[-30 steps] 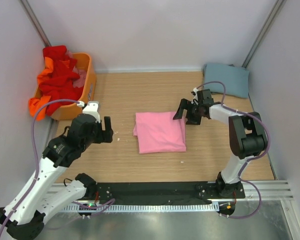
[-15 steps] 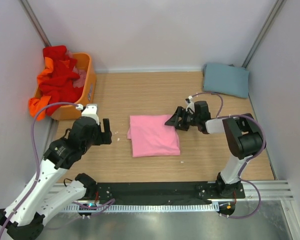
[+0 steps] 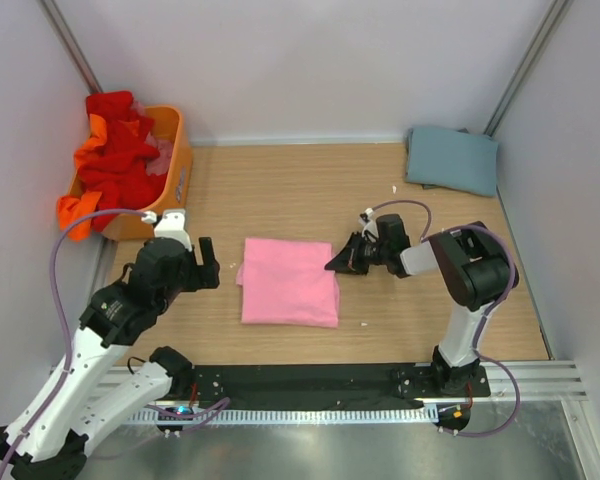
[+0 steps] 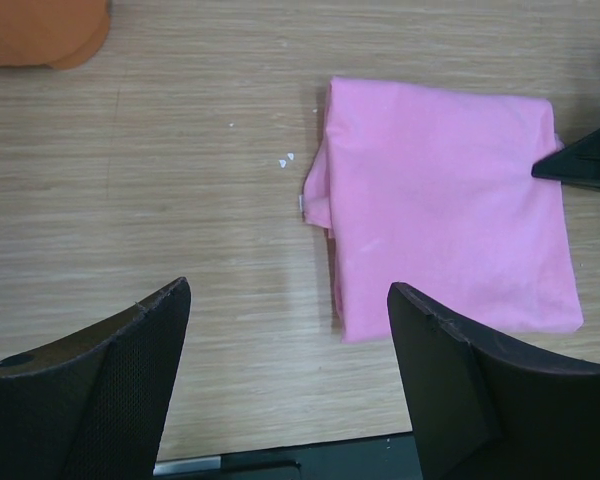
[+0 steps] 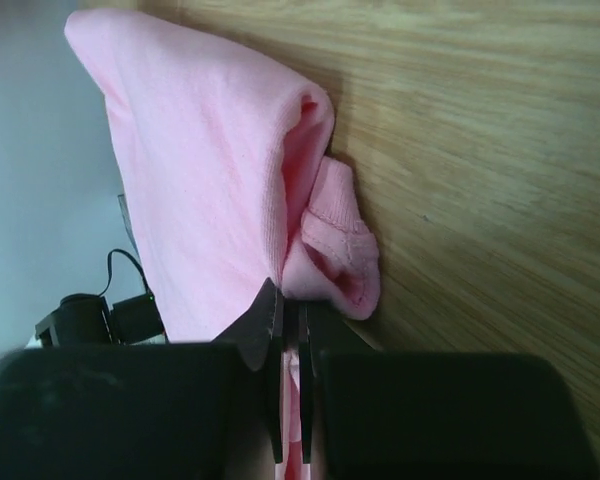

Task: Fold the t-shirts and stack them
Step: Neatly place the folded tshirt to the corner

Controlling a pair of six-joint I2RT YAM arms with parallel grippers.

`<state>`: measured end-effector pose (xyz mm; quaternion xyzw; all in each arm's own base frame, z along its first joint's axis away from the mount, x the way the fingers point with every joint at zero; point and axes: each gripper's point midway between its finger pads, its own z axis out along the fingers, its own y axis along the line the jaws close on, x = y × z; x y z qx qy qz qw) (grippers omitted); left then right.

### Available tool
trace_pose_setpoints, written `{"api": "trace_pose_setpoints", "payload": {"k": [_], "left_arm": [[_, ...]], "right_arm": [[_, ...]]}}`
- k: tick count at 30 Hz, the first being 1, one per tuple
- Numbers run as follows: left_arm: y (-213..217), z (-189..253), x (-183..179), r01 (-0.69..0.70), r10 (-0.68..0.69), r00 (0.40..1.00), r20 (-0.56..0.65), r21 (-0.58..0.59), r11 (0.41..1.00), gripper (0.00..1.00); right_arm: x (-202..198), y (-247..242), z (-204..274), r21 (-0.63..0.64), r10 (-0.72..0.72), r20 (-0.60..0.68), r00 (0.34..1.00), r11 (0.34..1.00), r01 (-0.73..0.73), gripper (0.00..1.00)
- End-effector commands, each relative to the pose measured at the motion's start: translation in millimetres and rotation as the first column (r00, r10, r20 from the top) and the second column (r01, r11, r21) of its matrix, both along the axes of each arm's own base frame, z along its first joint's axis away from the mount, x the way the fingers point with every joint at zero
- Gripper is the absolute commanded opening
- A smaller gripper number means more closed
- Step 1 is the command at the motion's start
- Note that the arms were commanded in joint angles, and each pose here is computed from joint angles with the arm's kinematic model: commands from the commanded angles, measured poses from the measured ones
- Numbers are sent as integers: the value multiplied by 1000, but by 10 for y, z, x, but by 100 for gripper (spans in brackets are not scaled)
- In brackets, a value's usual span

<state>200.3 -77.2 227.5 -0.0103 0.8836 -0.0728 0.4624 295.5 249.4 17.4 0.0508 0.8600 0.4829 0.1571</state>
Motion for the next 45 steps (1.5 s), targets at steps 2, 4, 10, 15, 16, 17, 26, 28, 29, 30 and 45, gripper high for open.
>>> {"api": "trace_pose_setpoints", "payload": {"k": [2,4,10,15,16,17,26,28,29,30,45], "left_arm": [[96,142,-11,-54,57,997,60,-37,998,81],[108,156,-50,-61,63,996,56,-51,997,81],[74,161,-126,-60,74,993,88,-151,987,82],[196,181,-126,-100,119,984,135,-144,985,81],[202,173,-126,-103,122,983,134,-141,985,81],[199,171,-121,-103,121,984,132,-139,985,81],[179,130,-106,-102,117,987,113,-128,987,81],[179,117,-100,-104,118,987,108,-123,987,80],[176,122,-101,-103,117,987,109,-125,987,80],[179,122,-100,-104,118,987,111,-125,987,80],[126,64,-70,-92,102,991,83,-112,989,79]], "right_arm": [[449,-110,364,-76,-81,70,994,993,86,2],[778,-265,700,-132,-92,142,986,985,111,1],[1404,-921,1093,-277,-110,183,977,947,159,1],[1814,-1374,1396,-299,-174,224,959,924,238,1],[1909,-1535,1339,-307,-205,214,955,914,265,1],[1946,-1644,1341,-325,-211,210,955,906,271,1],[2718,-2174,1650,-404,-268,293,918,835,373,2],[2784,-2305,1711,-397,-291,302,908,827,397,1],[2835,-2359,1793,-388,-299,319,899,825,412,1],[2855,-2466,1829,-379,-321,323,890,818,432,1],[3096,-2874,2533,-239,-349,501,792,824,514,1]]}}
